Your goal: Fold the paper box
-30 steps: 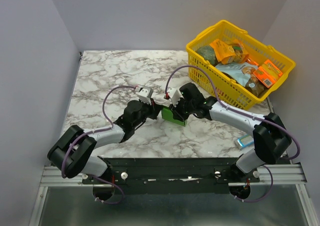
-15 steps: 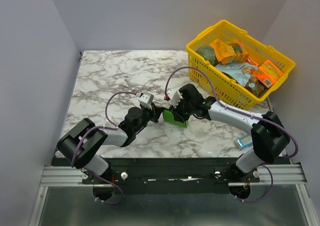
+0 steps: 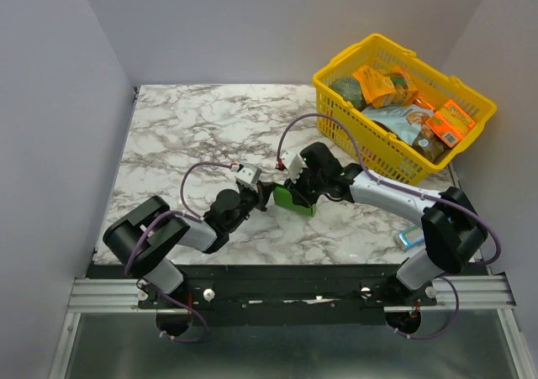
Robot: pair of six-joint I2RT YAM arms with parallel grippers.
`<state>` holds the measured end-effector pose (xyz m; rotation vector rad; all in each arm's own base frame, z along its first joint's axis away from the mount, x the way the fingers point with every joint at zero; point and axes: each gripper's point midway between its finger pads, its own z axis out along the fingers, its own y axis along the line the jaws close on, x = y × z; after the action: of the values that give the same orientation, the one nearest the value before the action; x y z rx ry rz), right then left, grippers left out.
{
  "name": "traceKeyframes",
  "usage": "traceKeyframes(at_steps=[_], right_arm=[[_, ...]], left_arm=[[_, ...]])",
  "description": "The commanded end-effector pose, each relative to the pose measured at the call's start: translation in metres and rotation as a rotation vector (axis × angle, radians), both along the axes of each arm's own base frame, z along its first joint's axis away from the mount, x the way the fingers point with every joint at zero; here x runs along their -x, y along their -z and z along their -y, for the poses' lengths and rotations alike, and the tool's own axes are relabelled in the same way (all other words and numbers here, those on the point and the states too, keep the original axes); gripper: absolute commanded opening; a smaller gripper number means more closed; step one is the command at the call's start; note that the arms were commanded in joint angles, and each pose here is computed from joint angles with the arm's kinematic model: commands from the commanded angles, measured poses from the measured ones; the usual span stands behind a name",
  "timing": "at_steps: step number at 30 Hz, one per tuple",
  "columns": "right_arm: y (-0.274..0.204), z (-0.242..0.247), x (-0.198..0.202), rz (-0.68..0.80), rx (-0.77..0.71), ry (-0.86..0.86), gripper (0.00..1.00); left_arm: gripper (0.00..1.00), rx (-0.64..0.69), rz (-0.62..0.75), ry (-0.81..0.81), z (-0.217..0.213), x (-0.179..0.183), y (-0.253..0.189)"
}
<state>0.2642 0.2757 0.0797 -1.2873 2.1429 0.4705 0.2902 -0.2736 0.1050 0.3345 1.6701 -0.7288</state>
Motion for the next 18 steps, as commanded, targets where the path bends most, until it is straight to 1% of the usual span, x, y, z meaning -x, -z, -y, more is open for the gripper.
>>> traceKeyframes(at_steps=[1,4,8,11,13,15,16,18], right_arm=[[-0.009,-0.018,-0.014,0.062,-0.073,0.005,0.2],[-0.009,-0.017,-0.014,0.064,-0.074,0.01,0.2],[-0.011,-0.017,-0.014,0.069,-0.075,0.014,0.2],[-0.011,-0.017,-0.015,0.069,-0.077,0.021,0.2],[-0.011,-0.016,-0.015,0.068,-0.08,0.035,0.2],[-0.013,-0.015,-0.017,0.075,-0.083,0.05,0.22],[-0.016,-0.016,-0.017,0.075,-0.093,0.063,0.27],[-0.019,-0.013,-0.02,0.084,-0.091,0.088,0.31]], left_arm=[[0.0,-0.07,-0.082,0.076,0.016,0.025,0.034],[0.0,-0.077,-0.082,0.092,0.024,0.029,0.037],[0.0,-0.091,-0.097,0.087,0.024,0.033,0.045],[0.0,-0.117,-0.106,0.088,0.023,0.04,0.052],[0.0,-0.156,-0.111,0.082,0.021,0.042,0.059],[0.0,-0.194,-0.099,0.064,0.02,0.041,0.061],[0.0,-0.225,-0.109,0.057,0.018,0.043,0.067],[0.0,-0.256,-0.099,0.035,0.017,0.042,0.067]])
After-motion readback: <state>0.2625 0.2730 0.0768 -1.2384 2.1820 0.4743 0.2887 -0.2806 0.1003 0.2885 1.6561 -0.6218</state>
